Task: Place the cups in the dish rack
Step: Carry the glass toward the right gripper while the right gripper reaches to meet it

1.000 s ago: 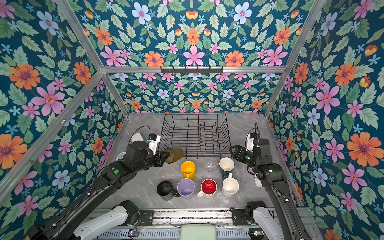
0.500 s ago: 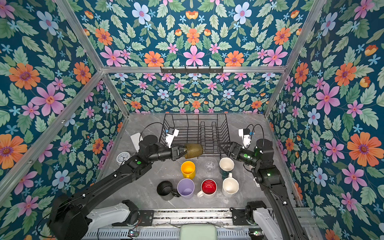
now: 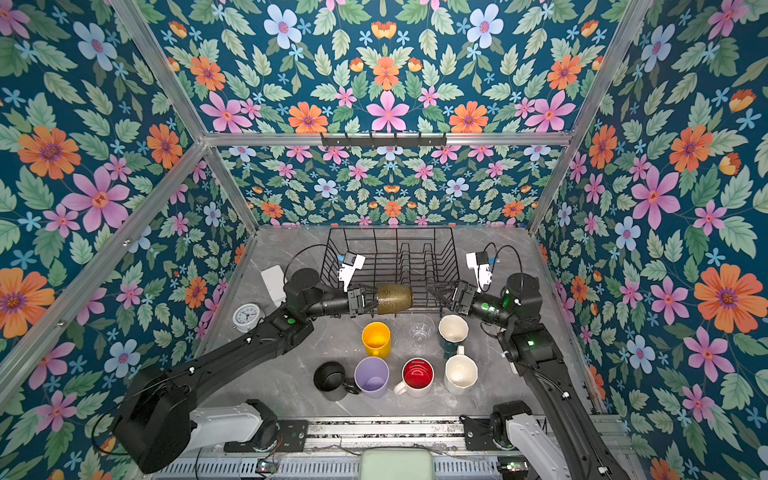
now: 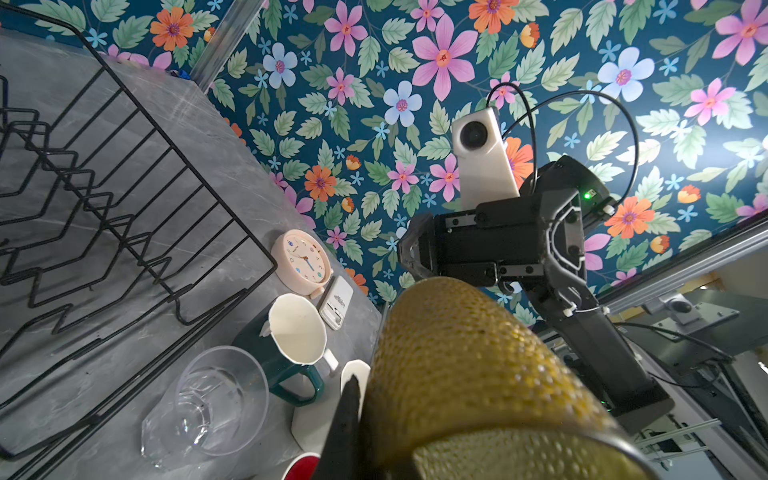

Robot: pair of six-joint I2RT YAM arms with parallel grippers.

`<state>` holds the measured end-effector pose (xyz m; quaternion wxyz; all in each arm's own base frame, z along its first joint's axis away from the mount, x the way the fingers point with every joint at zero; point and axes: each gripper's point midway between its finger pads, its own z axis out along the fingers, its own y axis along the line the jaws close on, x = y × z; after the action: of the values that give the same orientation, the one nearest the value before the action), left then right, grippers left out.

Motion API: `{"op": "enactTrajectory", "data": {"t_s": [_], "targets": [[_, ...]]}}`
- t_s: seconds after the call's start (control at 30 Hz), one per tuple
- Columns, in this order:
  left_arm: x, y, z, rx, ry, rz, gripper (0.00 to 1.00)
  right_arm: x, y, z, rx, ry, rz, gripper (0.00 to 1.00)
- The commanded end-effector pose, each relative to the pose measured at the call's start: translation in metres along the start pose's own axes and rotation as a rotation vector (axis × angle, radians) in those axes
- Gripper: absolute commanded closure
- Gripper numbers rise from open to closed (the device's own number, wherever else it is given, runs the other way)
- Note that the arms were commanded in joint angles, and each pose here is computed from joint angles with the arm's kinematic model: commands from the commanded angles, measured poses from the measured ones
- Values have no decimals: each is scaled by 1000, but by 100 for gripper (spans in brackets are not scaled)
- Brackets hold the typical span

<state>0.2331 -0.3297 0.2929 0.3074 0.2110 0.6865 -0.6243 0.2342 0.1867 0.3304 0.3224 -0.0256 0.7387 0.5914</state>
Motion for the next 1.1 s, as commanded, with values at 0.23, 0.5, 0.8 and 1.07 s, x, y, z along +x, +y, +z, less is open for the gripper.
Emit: {"op": "enactTrajectory", "data": {"t_s": [0.23,0.5,0.8,1.07], "targets": [[-7,-15,-1,65,-24,25,100,18,16,42,-38,108,-63,11],[-5,-17,-2,70,-18,20,100,28,19,63,-54,165,-62,12],[-3,-18,-2,82,-5,18,100,30,16,70,-53,180,-46,17],[-2,-20,-1,94,-1,14,100,35,15,73,-57,202,-36,20]]}}
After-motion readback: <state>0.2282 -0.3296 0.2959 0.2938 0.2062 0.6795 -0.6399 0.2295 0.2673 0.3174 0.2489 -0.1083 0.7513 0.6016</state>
